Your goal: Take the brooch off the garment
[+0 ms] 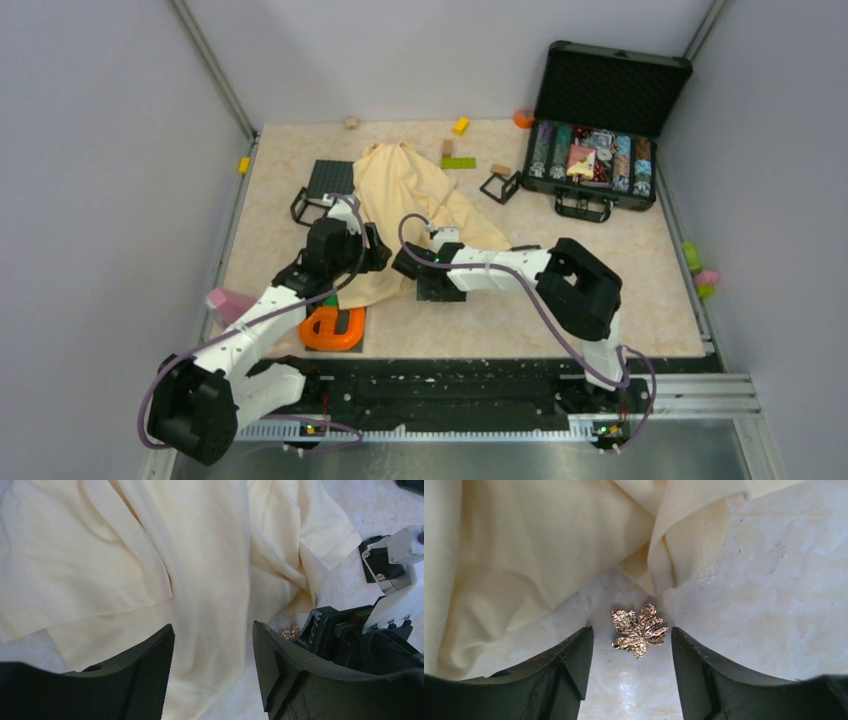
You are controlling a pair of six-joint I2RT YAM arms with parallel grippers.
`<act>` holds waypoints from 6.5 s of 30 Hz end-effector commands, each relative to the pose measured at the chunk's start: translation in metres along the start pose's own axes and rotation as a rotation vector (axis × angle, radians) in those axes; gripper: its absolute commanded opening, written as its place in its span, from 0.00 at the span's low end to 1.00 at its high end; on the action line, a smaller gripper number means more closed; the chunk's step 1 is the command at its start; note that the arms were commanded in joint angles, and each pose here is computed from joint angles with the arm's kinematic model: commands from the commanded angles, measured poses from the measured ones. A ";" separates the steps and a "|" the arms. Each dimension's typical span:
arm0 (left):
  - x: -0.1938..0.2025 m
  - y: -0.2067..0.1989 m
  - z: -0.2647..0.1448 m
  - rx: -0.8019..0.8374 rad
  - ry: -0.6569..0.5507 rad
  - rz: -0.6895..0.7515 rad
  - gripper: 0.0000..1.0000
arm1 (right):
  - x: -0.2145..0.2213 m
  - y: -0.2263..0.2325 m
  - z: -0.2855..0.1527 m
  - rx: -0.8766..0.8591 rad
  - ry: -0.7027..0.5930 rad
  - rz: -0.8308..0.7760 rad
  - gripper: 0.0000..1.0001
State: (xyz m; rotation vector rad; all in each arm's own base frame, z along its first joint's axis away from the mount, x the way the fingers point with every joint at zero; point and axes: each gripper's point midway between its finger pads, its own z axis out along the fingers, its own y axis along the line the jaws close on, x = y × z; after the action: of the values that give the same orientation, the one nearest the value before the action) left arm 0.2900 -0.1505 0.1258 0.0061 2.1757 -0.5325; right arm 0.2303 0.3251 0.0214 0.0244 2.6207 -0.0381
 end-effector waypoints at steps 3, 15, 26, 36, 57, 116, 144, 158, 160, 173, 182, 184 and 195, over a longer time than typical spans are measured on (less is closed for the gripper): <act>-0.013 -0.010 -0.003 0.054 -0.059 -0.004 0.63 | 0.017 -0.017 0.006 0.009 0.093 0.061 0.57; -0.012 -0.012 -0.003 0.067 -0.057 0.003 0.62 | 0.019 -0.025 0.006 -0.015 0.118 0.116 0.36; -0.013 -0.014 -0.003 0.076 -0.052 0.013 0.62 | -0.034 -0.040 -0.040 -0.066 -0.013 0.148 0.36; -0.013 -0.020 -0.002 0.106 -0.040 0.019 0.61 | -0.071 -0.064 -0.047 -0.066 -0.082 0.179 0.37; 0.016 -0.064 0.003 0.276 0.049 0.067 0.67 | -0.076 -0.140 -0.030 -0.099 -0.105 0.163 0.78; 0.137 -0.154 0.073 0.570 0.442 -0.381 0.48 | 0.008 -0.077 0.010 -0.704 0.112 0.414 0.19; 0.137 -0.150 0.072 0.563 0.427 -0.324 0.00 | -0.014 -0.091 -0.009 -0.670 0.013 0.413 0.24; 0.090 -0.164 0.038 0.679 0.360 -0.342 0.00 | -0.052 -0.145 -0.047 -0.563 -0.217 0.345 0.47; 0.085 -0.165 0.036 0.689 0.351 -0.343 0.00 | -0.053 -0.141 -0.051 -0.593 -0.217 0.320 0.51; 0.034 -0.156 0.021 0.757 0.300 -0.350 0.00 | -0.075 -0.120 -0.107 -0.938 -0.321 0.186 0.84; 0.000 -0.137 0.018 0.767 0.244 -0.388 0.00 | -0.101 -0.124 -0.119 -0.872 -0.415 0.159 0.84; -0.010 -0.125 0.019 0.733 0.213 -0.388 0.00 | -0.109 -0.130 -0.118 -0.836 -0.445 0.190 0.83; -0.057 -0.057 0.028 0.561 0.058 -0.421 0.00 | -0.156 -0.151 -0.093 -0.604 -0.501 0.292 0.84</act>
State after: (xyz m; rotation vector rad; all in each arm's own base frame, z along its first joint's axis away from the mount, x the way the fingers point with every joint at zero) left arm 0.3210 -0.2151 0.1576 -0.1597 2.0716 -1.4304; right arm 0.2821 0.1910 0.1619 0.0661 2.0776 0.9018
